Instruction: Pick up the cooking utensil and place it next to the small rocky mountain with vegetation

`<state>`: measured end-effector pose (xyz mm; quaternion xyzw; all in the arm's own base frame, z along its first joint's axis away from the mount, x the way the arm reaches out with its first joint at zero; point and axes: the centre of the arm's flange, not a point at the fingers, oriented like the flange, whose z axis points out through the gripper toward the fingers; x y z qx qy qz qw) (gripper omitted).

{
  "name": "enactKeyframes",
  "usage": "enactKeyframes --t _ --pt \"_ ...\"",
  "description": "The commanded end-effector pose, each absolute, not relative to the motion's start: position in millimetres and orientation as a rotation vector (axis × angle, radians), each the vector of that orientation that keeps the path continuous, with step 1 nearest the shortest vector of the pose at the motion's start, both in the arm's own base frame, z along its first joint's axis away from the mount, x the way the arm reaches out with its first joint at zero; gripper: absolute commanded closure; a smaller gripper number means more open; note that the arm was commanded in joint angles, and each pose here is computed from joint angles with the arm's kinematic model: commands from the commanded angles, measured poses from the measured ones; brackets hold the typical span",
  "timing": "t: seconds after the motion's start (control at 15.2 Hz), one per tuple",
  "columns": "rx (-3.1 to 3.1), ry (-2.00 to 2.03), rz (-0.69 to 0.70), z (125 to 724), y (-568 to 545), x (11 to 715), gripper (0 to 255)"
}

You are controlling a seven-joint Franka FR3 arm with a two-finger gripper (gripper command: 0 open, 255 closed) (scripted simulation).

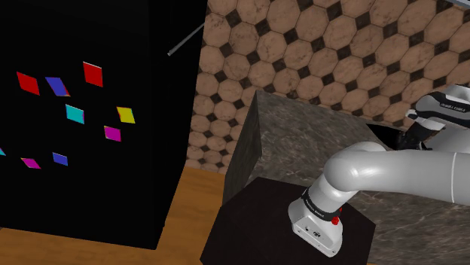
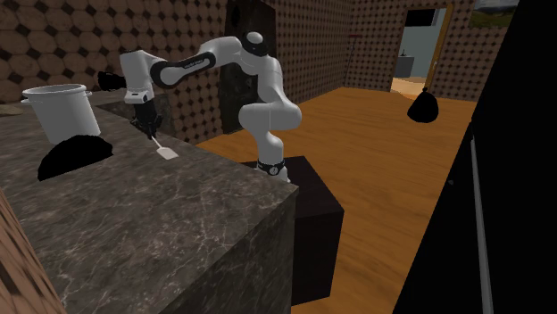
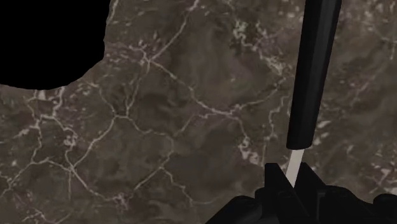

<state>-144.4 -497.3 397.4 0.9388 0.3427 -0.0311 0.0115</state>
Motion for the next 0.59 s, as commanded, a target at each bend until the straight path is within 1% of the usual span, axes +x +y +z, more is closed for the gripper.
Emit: enactKeyframes --t 0.0,0.53 --pt "2.928 1.069 -0.097 386.1 -496.8 -144.5 255" --pt "2.928 1.069 -0.097 350.5 -496.8 -144.5 255"
